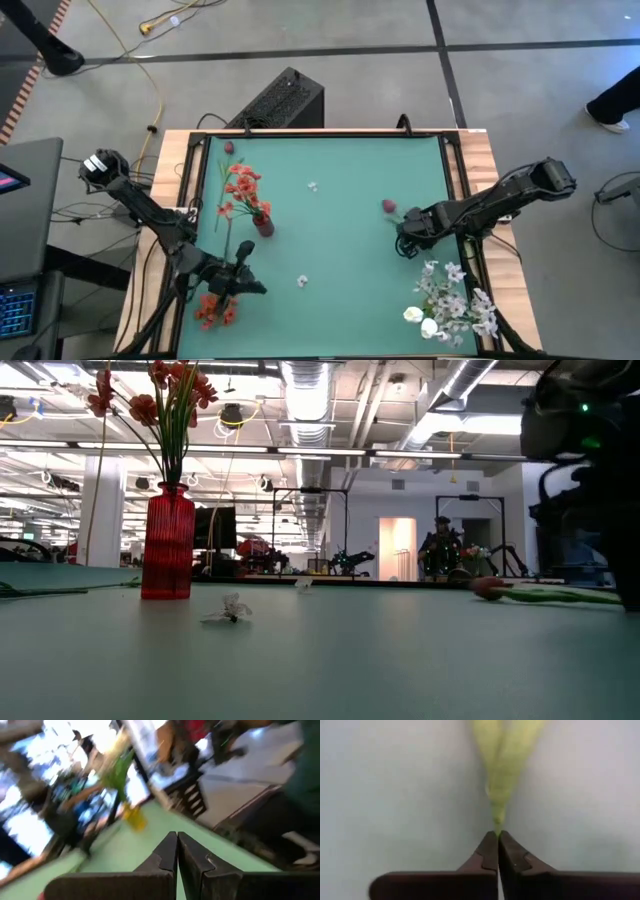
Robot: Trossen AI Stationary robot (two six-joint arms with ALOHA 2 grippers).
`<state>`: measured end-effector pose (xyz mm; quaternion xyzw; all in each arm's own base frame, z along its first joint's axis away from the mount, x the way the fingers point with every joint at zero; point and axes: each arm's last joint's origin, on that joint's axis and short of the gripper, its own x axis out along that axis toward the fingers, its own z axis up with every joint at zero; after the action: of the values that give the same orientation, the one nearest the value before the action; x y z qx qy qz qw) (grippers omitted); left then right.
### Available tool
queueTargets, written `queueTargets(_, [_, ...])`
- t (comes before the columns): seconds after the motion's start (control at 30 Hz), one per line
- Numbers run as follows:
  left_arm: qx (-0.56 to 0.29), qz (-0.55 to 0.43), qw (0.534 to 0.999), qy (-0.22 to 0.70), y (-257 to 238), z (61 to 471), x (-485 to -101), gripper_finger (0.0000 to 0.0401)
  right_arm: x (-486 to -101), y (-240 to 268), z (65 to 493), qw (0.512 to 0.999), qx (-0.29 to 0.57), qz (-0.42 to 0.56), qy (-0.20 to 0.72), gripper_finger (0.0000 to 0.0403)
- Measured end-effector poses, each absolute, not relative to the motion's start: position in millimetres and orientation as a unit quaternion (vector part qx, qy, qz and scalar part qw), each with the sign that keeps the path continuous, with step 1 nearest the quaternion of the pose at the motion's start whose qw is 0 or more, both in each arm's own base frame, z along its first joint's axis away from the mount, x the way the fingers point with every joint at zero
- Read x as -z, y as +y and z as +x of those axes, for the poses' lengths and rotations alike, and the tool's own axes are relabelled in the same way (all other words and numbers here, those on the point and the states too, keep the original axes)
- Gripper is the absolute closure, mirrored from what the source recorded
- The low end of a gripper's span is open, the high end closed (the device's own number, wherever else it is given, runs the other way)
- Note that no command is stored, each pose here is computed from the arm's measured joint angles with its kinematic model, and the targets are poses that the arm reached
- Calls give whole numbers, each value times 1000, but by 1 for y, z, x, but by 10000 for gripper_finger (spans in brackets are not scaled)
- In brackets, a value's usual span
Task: Sort flowers into vase by color
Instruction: Put the right dark red flower into the red vase
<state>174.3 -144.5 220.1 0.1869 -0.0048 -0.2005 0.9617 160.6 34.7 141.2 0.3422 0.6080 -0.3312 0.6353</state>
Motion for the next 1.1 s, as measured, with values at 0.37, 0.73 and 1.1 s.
queueTargets(0.37, [141,83,973,162,-134,155,-202,401,-195,39,214,806,253,264,465,387])
queueTargets(0.73, [-13,74,983,169,-121,151,-199,401,-298,54,279,999,30,34,11,384])
queueTargets(1.1, [-113,19,974,194,-103,137,-195,401,-286,61,338,972,-68,-158,-163,384])
